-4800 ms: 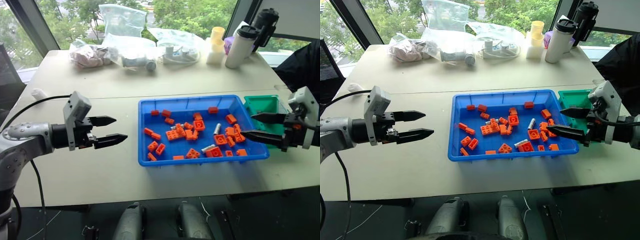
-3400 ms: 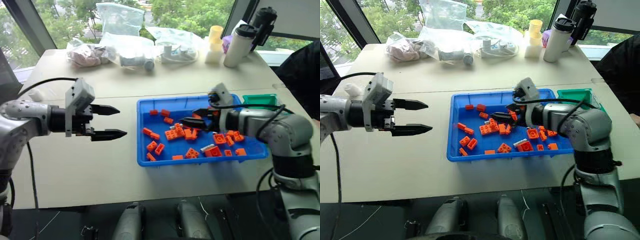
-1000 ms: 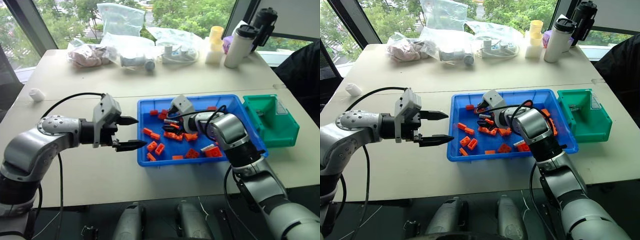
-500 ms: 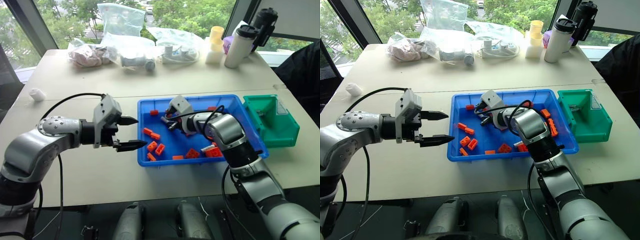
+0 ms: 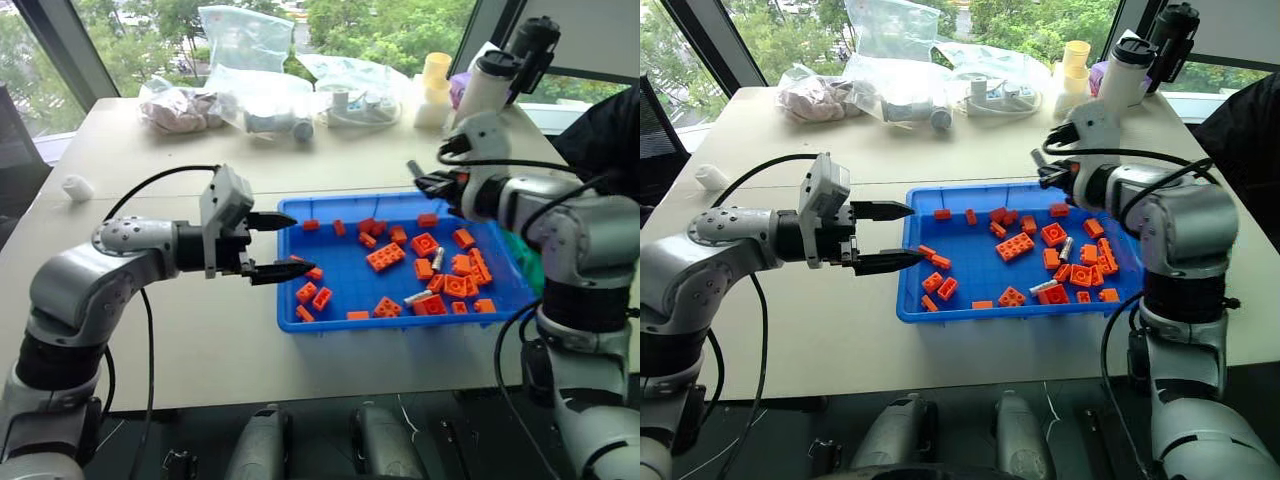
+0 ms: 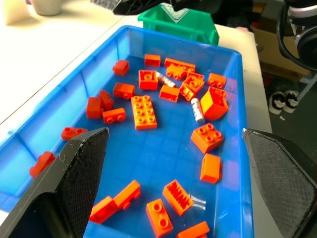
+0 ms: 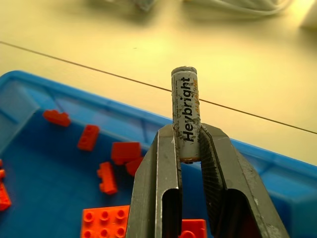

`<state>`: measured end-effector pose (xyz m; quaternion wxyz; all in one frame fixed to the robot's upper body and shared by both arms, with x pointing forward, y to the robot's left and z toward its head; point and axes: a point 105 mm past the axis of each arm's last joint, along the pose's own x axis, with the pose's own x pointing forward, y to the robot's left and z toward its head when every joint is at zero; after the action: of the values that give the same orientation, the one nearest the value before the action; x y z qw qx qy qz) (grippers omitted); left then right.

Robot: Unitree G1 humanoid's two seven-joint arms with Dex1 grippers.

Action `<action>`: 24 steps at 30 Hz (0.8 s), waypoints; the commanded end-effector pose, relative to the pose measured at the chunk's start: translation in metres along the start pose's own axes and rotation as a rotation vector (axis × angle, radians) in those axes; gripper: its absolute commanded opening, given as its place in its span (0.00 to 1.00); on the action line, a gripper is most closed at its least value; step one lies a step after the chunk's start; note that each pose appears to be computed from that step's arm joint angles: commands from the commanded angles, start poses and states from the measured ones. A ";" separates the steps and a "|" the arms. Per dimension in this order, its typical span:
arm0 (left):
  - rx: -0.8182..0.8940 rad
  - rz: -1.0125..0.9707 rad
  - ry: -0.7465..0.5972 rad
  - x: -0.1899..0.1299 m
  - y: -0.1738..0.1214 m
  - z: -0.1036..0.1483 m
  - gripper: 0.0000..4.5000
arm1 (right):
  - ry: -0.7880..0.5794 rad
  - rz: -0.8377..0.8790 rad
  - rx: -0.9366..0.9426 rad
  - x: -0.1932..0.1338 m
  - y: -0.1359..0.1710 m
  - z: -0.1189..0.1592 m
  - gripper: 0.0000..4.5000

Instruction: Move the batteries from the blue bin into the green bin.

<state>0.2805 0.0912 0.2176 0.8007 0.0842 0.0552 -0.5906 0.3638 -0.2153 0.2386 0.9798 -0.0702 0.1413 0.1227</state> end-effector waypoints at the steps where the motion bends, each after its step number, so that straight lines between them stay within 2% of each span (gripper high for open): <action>1: 0.051 -0.048 -0.063 0.014 -0.003 0.015 1.00 | -0.056 -0.235 0.006 -0.032 -0.063 -0.001 0.02; 7: 0.067 -0.116 -0.082 0.029 -0.009 0.015 1.00 | 0.038 -0.423 0.019 -0.066 -0.110 -0.037 0.02; 20: 0.114 -0.163 -0.018 0.039 -0.013 0.004 1.00 | 0.125 -0.430 0.141 -0.060 -0.123 -0.078 0.02; 24: 0.123 -0.170 -0.013 0.040 -0.014 0.004 1.00 | 0.128 -0.451 0.146 -0.057 -0.128 -0.081 0.42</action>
<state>0.2813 0.0522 0.2033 0.7480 0.1092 0.0421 -0.6533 0.3211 -0.3626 0.1786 0.9693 -0.0293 0.2192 -0.1075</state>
